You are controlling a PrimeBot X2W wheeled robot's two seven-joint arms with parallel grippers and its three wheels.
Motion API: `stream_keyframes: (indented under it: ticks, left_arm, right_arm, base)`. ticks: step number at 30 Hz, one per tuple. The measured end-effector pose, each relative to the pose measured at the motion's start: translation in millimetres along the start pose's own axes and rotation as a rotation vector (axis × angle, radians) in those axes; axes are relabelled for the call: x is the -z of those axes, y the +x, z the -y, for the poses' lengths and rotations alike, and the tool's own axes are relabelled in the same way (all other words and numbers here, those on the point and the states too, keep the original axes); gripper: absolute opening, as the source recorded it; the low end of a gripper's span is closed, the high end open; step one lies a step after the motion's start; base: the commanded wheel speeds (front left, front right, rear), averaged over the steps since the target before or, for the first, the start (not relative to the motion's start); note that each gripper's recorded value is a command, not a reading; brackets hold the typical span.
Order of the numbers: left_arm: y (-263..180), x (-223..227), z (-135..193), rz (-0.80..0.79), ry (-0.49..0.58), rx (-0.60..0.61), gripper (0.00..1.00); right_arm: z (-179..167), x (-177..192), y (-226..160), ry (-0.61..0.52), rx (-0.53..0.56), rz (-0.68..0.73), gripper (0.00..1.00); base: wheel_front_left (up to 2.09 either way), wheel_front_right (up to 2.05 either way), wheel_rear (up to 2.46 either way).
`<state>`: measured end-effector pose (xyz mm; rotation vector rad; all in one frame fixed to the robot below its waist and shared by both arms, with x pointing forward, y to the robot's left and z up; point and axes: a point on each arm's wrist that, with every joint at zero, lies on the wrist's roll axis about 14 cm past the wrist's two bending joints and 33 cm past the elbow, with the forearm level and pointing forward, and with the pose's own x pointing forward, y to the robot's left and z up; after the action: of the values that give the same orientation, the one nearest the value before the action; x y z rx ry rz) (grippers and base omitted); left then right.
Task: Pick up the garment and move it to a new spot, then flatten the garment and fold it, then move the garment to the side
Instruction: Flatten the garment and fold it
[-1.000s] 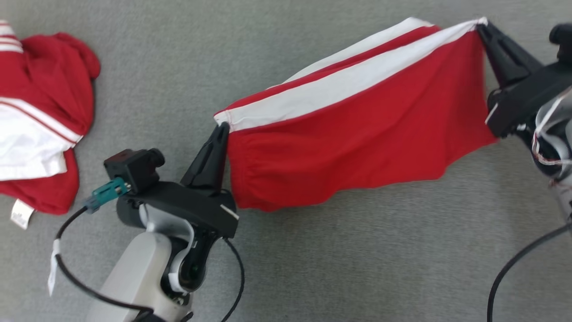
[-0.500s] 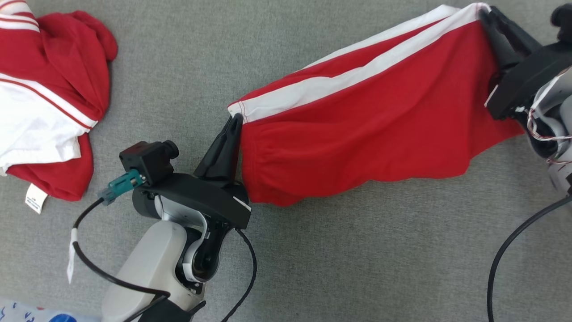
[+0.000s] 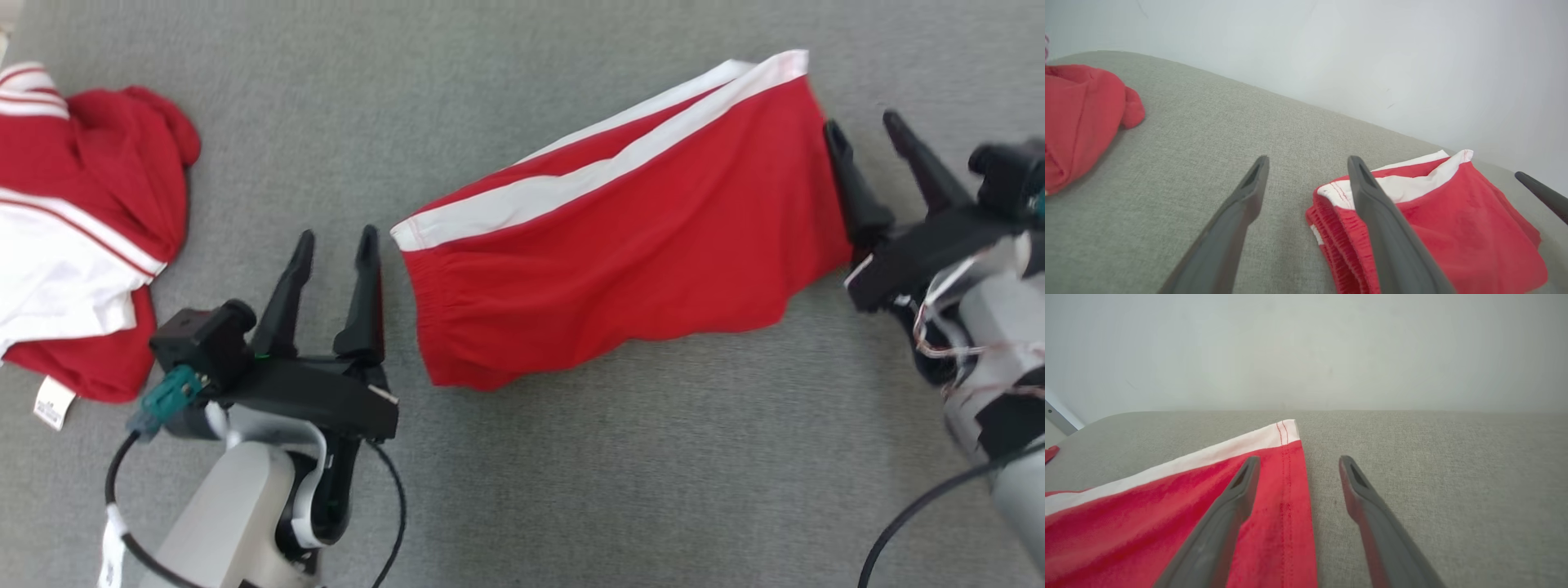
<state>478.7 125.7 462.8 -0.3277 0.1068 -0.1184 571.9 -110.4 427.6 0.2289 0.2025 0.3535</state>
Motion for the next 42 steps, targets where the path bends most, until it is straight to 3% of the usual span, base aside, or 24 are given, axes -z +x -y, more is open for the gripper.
stream_keyframes:
  ticks: [11, 20, 33, 42]
  left_arm:
    - [-20.2, -19.2, -3.7, 0.070, 0.227, -0.016, 1.00]
    - [-37.8, -25.6, -10.3, 0.098, 0.189, -0.081, 1.00]
    - [-50.2, -29.9, -6.8, 0.124, 0.202, -0.075, 1.00]
    - [-51.5, -30.3, -5.5, 0.131, 0.196, -0.068, 1.00]
  right_arm:
    - [-2.1, -23.4, -77.3, -0.026, 0.087, 0.151, 1.00]
    - [-11.5, -26.8, -122.1, -0.034, 0.137, 0.201, 1.00]
    - [-15.6, -31.5, -130.0, -0.037, 0.148, 0.222, 1.00]
    - [-6.7, -24.4, -115.2, -0.057, 0.148, 0.168, 1.00]
  base:
    - [0.00, 0.00, 0.00]
    - [0.00, 0.00, 0.00]
    - [0.00, 0.00, 0.00]
    - [0.00, 0.00, 0.00]
